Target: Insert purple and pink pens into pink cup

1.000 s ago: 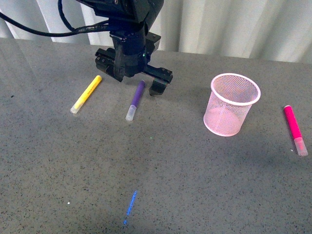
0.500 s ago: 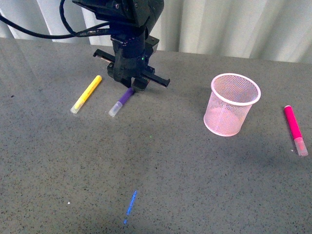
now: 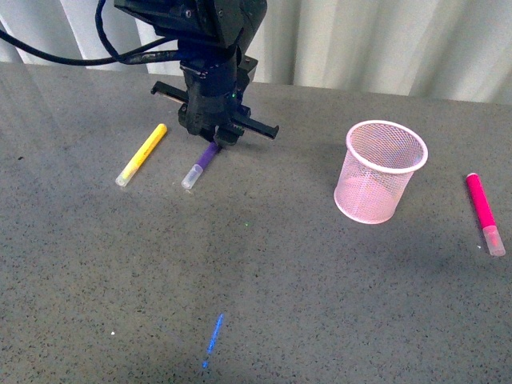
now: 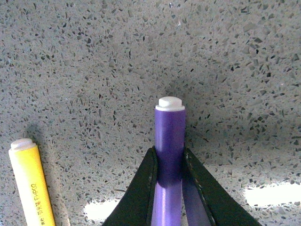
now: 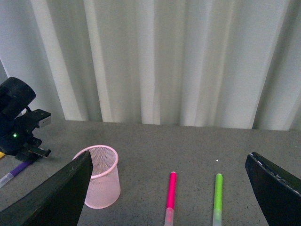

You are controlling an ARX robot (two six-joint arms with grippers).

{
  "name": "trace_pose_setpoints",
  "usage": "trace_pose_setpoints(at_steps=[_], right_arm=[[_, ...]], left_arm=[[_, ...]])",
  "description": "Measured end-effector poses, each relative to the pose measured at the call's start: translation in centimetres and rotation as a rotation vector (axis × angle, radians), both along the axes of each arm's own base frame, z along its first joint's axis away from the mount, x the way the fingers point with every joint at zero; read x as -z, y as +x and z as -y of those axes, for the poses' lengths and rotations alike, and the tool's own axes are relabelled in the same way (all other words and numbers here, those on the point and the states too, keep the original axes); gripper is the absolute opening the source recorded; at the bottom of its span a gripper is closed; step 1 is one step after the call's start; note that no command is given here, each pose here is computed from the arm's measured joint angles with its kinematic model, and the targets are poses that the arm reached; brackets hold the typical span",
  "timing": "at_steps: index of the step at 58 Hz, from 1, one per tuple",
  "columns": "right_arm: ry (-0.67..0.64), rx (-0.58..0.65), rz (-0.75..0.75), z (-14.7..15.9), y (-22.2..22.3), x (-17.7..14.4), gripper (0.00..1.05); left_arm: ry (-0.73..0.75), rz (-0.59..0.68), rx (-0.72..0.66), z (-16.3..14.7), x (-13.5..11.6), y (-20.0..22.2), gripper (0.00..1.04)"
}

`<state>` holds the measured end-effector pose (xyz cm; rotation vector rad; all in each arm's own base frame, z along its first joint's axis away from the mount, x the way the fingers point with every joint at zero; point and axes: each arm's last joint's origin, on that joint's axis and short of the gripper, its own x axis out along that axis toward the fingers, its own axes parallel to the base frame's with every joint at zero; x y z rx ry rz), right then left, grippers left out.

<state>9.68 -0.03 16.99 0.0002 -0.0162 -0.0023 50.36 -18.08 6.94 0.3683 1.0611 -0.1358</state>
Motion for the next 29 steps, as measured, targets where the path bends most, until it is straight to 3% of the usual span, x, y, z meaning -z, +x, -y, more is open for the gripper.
trace_pose_setpoints(at_steps=[14, 29], right_arm=[[0.0, 0.0, 0.0, 0.0, 0.0, 0.0, 0.98], [0.0, 0.0, 0.0, 0.0, 0.0, 0.0, 0.98]], left_arm=[[-0.086, 0.058, -0.07, -0.7, -1.7, -0.3, 0.12], [-0.154, 0.247, -0.111, -3.8, -7.0, -1.3, 0.12]])
